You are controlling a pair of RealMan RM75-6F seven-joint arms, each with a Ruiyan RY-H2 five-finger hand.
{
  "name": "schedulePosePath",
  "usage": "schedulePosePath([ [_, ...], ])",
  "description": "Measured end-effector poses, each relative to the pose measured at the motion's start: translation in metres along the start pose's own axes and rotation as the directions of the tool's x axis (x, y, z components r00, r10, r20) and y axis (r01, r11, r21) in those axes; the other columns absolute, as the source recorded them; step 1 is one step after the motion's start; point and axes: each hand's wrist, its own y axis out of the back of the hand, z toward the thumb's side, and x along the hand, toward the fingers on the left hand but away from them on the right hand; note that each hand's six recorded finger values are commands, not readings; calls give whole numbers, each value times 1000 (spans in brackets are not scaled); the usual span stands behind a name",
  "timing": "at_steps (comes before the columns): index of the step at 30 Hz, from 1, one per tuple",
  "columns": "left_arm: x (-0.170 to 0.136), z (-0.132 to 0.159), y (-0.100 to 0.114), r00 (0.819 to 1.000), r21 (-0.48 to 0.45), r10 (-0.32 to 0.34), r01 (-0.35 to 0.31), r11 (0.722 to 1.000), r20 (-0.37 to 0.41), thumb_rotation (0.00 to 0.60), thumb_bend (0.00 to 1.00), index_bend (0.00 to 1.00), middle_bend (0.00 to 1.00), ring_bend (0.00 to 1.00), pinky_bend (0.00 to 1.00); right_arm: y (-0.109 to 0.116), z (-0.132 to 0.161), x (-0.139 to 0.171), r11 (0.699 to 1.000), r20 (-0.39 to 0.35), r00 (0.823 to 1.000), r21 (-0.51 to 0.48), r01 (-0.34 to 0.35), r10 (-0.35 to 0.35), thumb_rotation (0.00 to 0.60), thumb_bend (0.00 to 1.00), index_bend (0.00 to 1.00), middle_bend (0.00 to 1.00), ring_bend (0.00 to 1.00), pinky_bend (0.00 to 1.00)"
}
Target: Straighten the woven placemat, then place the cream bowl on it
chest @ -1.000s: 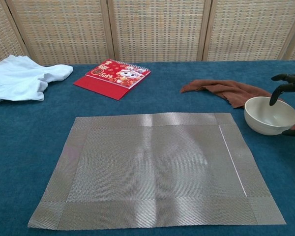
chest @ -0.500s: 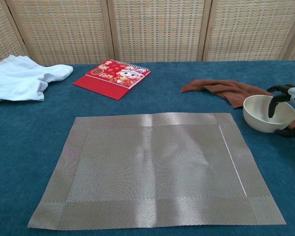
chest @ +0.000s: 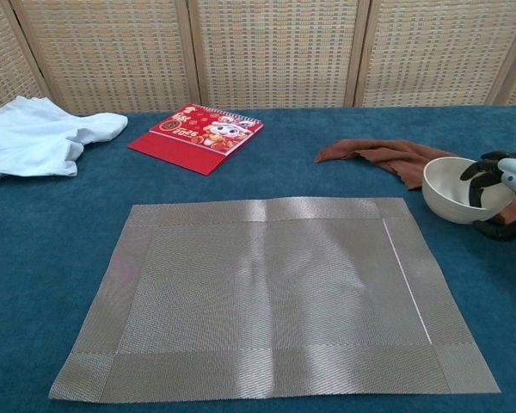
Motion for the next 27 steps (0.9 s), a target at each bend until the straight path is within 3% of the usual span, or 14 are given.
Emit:
schedulePosePath([
  [14, -1, 1, 3, 1000, -3, 16, -16, 1000, 4, 600, 250, 0, 0, 0, 0, 4, 33, 11, 999, -77, 997, -26, 19, -21, 600, 562, 732, 310, 0, 0],
  [27, -9, 3, 9, 1000, -20, 17, -17, 1000, 21, 600, 250, 0, 0, 0, 0, -3, 128, 22, 999, -233, 972, -44, -13, 2, 600, 557, 739, 317, 0, 0],
])
